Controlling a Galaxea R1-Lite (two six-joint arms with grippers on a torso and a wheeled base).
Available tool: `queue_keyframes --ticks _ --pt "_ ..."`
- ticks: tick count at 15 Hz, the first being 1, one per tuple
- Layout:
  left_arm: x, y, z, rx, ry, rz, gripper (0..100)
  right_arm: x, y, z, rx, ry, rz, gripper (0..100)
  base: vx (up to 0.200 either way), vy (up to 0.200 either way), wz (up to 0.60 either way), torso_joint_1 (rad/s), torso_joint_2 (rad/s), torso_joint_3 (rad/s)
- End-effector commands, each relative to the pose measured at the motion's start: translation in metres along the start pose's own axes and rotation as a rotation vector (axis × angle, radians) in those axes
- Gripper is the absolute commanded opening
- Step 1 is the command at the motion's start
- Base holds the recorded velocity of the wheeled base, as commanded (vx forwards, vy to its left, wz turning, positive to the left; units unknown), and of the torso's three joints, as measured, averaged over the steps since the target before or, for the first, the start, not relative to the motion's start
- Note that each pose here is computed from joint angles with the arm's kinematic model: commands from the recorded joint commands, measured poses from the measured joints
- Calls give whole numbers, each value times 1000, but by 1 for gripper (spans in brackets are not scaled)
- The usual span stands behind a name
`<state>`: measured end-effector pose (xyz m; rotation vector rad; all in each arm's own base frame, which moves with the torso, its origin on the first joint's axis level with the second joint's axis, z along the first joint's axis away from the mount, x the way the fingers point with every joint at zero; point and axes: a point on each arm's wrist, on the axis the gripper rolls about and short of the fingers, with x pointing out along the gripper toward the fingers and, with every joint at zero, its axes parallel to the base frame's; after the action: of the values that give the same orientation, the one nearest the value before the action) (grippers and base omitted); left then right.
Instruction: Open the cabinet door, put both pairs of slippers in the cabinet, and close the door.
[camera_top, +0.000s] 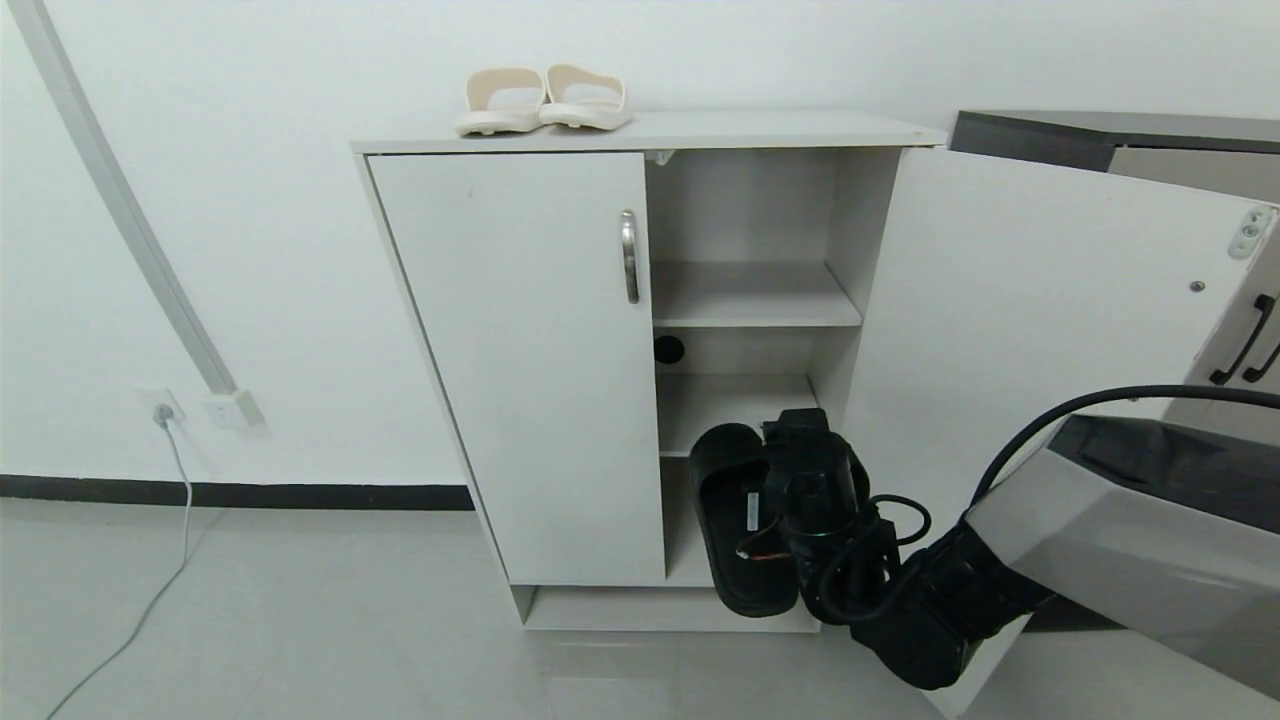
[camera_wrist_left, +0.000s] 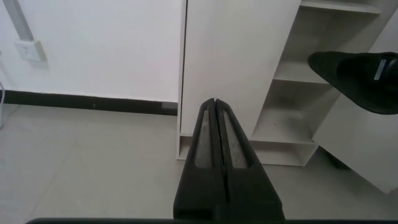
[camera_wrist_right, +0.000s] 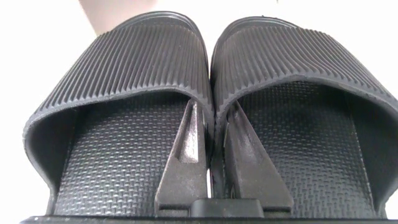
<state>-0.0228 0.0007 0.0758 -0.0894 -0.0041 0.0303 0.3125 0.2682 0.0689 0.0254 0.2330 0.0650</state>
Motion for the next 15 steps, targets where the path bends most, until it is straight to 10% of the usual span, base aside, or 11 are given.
queue_keyframes --ticks 1,15 --pt "0 0 0 -1 1 0 0 1 4 -6 -9 9 9 0 0 0 0 0 0 0" --pt "0 0 0 -1 0 0 0 4 5 -11 -12 13 8 0 0 0 0 2 0 -101"
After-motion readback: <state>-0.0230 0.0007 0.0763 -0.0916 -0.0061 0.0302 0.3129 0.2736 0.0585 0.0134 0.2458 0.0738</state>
